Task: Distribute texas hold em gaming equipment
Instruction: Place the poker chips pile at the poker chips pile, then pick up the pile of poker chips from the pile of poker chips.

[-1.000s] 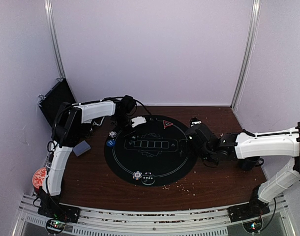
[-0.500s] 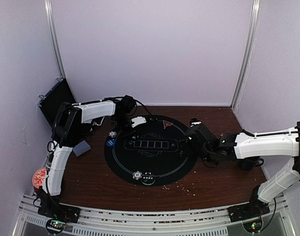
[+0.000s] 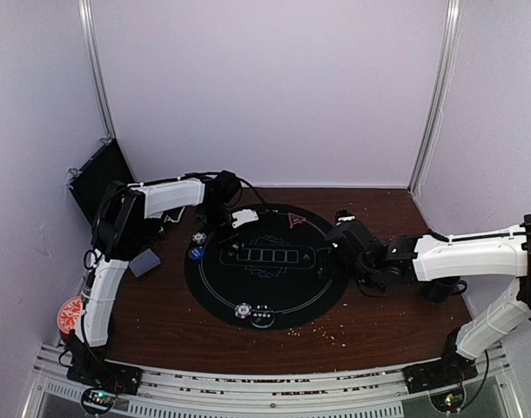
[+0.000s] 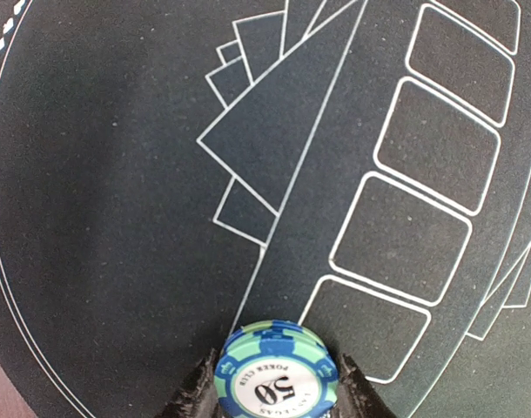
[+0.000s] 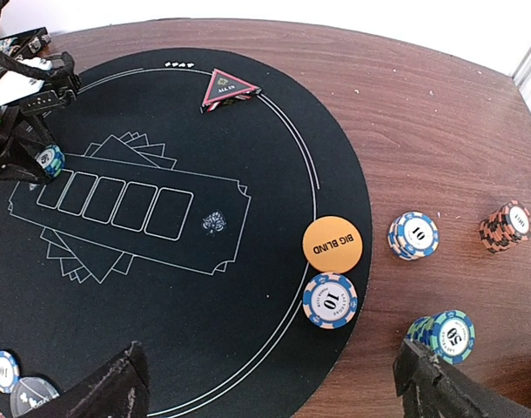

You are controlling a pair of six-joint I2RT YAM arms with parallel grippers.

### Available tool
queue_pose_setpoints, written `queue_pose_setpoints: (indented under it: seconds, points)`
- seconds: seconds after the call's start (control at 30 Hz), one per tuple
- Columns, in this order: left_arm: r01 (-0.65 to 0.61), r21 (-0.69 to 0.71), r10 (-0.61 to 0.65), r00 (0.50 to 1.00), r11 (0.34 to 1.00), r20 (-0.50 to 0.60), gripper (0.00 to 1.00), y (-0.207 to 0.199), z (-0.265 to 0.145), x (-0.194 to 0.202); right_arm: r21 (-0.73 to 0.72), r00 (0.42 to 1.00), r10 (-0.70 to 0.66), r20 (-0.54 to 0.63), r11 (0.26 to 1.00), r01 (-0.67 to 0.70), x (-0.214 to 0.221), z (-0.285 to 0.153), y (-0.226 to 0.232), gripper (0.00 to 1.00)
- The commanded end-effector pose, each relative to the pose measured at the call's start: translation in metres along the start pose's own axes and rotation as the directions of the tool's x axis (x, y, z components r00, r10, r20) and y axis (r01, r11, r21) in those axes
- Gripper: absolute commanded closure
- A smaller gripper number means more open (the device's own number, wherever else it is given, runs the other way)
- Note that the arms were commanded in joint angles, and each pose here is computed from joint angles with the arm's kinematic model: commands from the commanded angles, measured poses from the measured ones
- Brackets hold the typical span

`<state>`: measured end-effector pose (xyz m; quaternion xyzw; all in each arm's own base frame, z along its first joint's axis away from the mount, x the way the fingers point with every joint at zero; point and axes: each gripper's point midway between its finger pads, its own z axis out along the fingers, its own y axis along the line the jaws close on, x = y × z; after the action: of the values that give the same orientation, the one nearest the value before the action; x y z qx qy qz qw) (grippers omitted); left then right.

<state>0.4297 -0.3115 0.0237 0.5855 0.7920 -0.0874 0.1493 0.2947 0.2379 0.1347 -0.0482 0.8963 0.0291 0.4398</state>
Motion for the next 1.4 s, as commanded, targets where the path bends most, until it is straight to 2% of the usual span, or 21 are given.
queue_pose_setpoints:
  seconds: [0.0,0.23,0.4,0.5,0.63,1.13,1.23,1.37]
  points:
    - [-0.02,-0.017,0.02,1.0,1.0,0.004,0.77,0.001,-0.012,-0.005,0.023,1.0,0.009,0.021,1.0,-0.01,-0.008,-0.002,-0.001,0.0]
    - [-0.016,-0.047,0.014,0.999,0.999,-0.032,0.52,0.008,-0.001,0.001,0.023,1.0,0.004,0.023,1.0,-0.005,-0.008,-0.002,0.0,0.0]
    - [-0.015,-0.048,0.013,0.999,0.999,-0.032,0.43,0.008,-0.002,0.001,0.024,1.0,0.004,0.024,1.0,-0.005,-0.009,-0.002,0.0,0.0]
    - [-0.014,-0.03,0.014,1.0,0.999,-0.022,0.41,0.005,0.0,0.0,0.022,1.0,0.0,0.023,1.0,-0.001,-0.008,-0.003,0.001,0.0]
    - [-0.021,-0.011,0.021,0.999,1.0,-0.025,0.41,0.002,0.004,0.002,0.022,1.0,0.0,0.026,1.0,0.0,-0.009,-0.003,0.002,0.0]
    - [-0.018,0.063,0.023,0.996,0.998,-0.084,0.54,-0.011,0.02,0.018,0.028,1.0,-0.011,0.025,1.0,0.011,-0.008,-0.003,0.003,0.01]
    - [-0.022,0.067,0.028,0.995,0.998,-0.092,0.59,-0.011,0.022,0.02,0.029,1.0,-0.011,0.026,1.0,0.011,-0.008,-0.003,0.003,0.01]
    - [-0.018,0.064,0.023,0.995,0.998,-0.094,0.75,-0.01,0.025,0.02,0.029,1.0,-0.012,0.027,1.0,0.012,-0.008,-0.003,0.003,0.01]
